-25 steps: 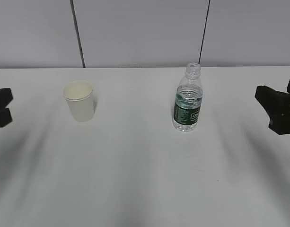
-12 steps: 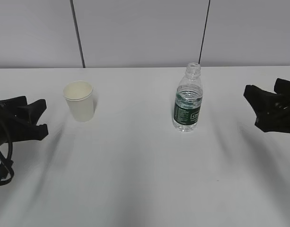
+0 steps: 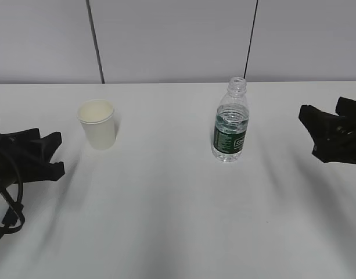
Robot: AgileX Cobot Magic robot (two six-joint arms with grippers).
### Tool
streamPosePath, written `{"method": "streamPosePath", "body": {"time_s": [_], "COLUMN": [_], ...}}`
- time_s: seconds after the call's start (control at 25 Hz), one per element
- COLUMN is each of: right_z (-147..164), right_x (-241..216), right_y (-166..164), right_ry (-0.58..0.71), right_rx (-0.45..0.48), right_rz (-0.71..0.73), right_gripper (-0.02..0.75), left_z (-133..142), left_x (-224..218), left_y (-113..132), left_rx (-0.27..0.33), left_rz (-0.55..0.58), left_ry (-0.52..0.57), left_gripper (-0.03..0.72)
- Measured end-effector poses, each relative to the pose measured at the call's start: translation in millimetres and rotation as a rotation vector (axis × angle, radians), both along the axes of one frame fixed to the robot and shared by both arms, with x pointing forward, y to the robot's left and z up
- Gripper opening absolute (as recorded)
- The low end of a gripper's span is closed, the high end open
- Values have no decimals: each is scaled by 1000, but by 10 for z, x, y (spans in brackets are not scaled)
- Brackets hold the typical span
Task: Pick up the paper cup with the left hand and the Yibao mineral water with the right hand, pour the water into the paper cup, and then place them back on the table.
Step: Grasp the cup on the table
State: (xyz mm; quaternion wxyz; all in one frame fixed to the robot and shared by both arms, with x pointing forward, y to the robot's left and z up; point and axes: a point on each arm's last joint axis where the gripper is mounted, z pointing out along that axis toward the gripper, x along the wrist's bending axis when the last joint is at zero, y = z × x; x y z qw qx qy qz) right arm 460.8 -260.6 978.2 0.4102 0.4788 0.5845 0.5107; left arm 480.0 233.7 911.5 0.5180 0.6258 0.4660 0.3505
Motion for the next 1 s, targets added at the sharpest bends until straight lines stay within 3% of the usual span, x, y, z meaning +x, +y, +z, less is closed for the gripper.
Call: {"method": "streamPosePath", "body": {"time_s": [0.64, 0.8, 0.88, 1.0], "right_z": [-26, 15, 35, 39], "right_x": [6, 8, 8, 8], "right_y": [16, 37, 42, 44], "right_ry": [8, -43, -64, -62], "right_rx": [-15, -17, -12, 15], "right_rz": [19, 42, 47, 47], "right_gripper": [511, 511, 511, 511], "left_z": [-12, -17, 1, 9], "left_x": [-3, -5, -1, 2], "left_y": [-4, -4, -6, -1], "left_rx": [5, 7, 0, -4], "left_rz": [-5, -6, -7, -1], "left_ry": [11, 16, -3, -11], "left_gripper": [286, 293, 333, 457]}}
